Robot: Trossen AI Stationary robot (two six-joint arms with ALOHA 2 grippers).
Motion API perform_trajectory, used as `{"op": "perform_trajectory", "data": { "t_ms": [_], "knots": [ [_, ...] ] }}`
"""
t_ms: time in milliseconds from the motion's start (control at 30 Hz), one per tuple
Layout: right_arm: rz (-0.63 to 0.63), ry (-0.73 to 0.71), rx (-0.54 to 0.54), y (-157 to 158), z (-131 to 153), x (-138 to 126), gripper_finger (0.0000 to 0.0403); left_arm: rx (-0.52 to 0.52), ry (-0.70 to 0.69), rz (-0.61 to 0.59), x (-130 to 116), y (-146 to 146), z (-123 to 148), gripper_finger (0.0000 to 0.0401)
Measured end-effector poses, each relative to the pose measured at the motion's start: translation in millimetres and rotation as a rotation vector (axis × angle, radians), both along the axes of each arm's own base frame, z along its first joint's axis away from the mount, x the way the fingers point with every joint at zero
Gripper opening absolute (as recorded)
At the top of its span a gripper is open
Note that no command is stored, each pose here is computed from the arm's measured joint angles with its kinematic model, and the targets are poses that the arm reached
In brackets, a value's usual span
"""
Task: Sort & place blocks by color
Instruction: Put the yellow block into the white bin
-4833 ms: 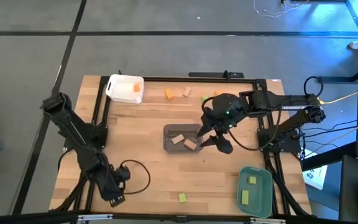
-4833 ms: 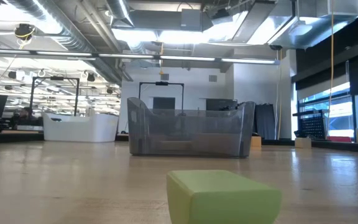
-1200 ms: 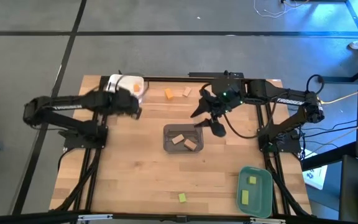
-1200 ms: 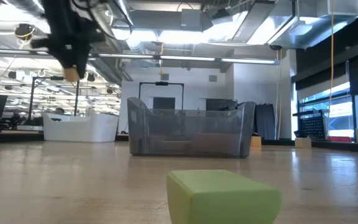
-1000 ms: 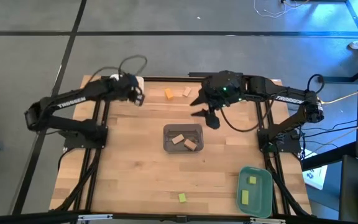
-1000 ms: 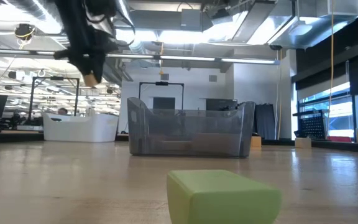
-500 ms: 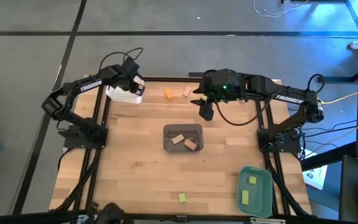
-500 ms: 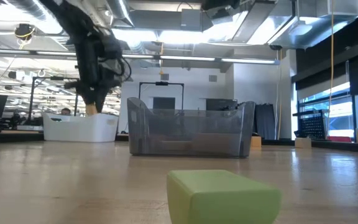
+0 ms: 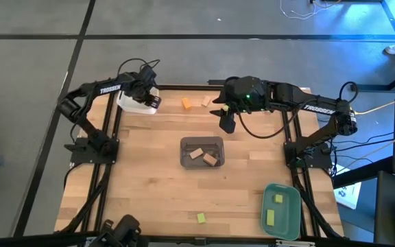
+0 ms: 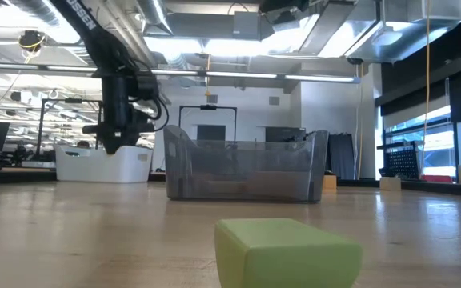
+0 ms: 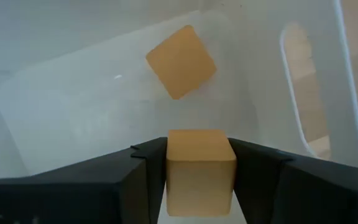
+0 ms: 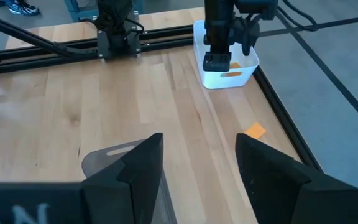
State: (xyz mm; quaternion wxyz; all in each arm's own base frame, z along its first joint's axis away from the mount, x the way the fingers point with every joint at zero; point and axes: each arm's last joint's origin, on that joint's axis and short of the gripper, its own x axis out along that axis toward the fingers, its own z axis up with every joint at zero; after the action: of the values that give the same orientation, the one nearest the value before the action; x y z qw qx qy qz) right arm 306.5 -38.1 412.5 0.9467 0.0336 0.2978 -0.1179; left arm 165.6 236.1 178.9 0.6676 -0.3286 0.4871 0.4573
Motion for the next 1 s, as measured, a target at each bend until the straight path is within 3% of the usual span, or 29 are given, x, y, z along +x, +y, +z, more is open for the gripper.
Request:
{"op": "perform_trajectory", "data": {
  "t_ms": [333,567,833,1000],
  "knots": [
    [0.0,0.001,0.0,0.0,-0.2,0.0,0.02,0.022,-0.006,0.004,1.0,1.9,0.4,0.0143],
    [-0.003,0.0,0.004,0.0,-0.1,-0.1,0.02,-0.016,-0.05,-0.016,2.2,0.5,0.1,0.0142],
    [-0.004,0.0,0.006,0.0,-0.2,0.0,0.02,-0.012,-0.041,-0.012,1.7,0.6,0.1,0.0123],
    [-0.004,0.0,0.006,0.0,-0.2,0.0,0.02,-0.012,-0.053,0.023,0.6,2.0,0.2,0.0139]
  ]
}}
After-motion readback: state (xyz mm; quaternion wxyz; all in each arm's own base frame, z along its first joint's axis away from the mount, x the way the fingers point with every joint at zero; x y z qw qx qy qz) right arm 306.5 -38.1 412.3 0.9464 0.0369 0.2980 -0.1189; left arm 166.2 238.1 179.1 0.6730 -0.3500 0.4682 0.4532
